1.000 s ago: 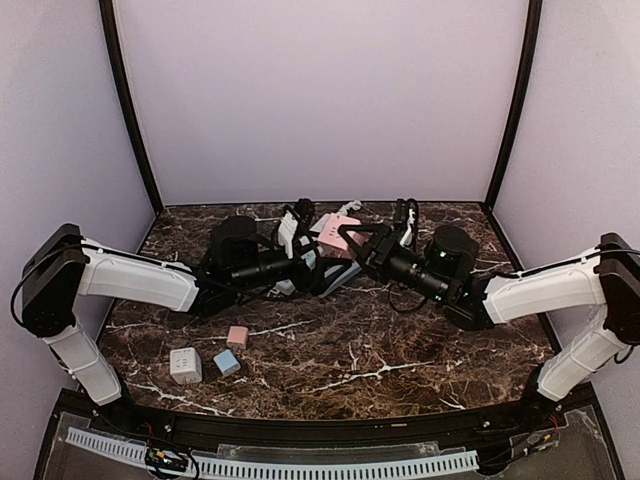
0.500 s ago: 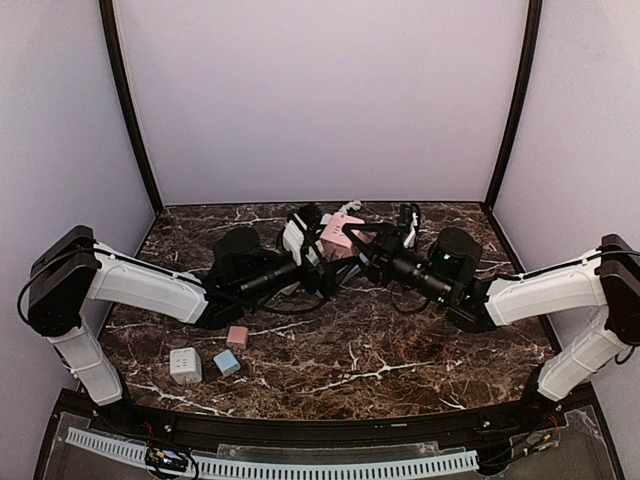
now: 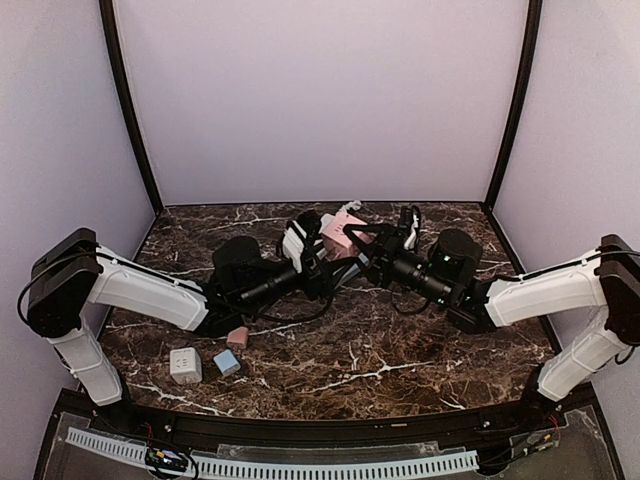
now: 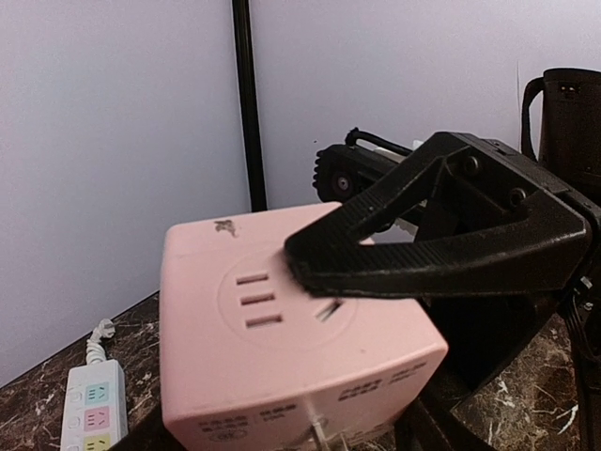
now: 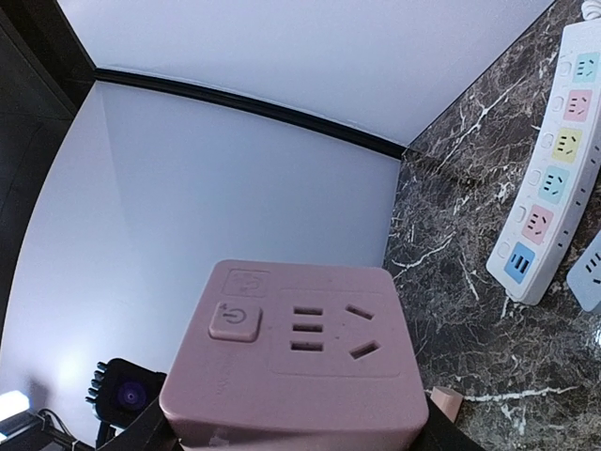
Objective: Insert the plug
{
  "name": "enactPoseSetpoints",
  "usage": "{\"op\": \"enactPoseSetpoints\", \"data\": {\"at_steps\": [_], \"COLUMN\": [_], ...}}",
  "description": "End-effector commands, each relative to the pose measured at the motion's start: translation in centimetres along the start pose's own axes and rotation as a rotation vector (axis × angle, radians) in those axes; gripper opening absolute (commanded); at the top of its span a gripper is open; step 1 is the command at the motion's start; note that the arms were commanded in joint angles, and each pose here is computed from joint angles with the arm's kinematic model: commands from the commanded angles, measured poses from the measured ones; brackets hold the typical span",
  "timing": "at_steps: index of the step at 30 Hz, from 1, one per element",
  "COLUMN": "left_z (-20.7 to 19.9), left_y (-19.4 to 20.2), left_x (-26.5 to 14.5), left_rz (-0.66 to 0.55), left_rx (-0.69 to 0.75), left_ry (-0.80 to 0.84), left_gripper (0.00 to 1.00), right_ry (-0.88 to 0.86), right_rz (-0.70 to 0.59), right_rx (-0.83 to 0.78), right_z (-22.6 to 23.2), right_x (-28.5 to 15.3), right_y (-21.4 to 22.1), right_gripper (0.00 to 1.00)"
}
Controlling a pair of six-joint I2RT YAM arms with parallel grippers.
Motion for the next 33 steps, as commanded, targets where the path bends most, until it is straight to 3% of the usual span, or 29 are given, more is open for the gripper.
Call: {"op": "enactPoseSetpoints", "data": {"at_steps": [1,7,13,17,25,33], "left_z": [3.3,2.1,0.2,-0.6,-1.8,-2.9], "left_y": [-2.2,-2.4,-2.2,-2.4,-2.6,-3.4], "left_x": [-1.3,-1.8,-3.2,-3.9,-4.8,-5.7], "left_rz": [-0.083,-0.089,-0.047,-0.035,-0.008,0.033], "left_rx": [-0.038,0.009,0.066,0.068,0.038,-0.019], "left_ry": [-0.160,-0.074,0.061,0.122,0.214,0.298], "left_gripper": [0.39,0.23,0.02,0.01,0.01,0.01], "right_ry": [-0.073,-0.041,0.009,0.025,-0.004,-0.135], "right_rz": [0.010,0.026,0.119,0.196,0.356,0.378], "right_rx": [-0.018,-0.031,-0.142,-0.194,-0.344,-0.897], "right_z": [1.6,1.0,1.4,1.4,2.2,5.3], "right_x": [-0.6,-0.5,-0.3,-0.3,-0.4,-2.8], "right_y": [0.1,0.4,0.7,1.2,1.9,1.0], "right_gripper": [0.49,0.50,0.79,0.92,0.97,0.99]}}
Point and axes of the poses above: each gripper's point midway between its finger pads, its own x axis out along the fingers, its own z axis along the line the jaws close on, y = z × x, the point moved 4 cm from there along -x, back along the fingers, and after that the axes turned 5 degrees about -x, right-handed, at the moved point
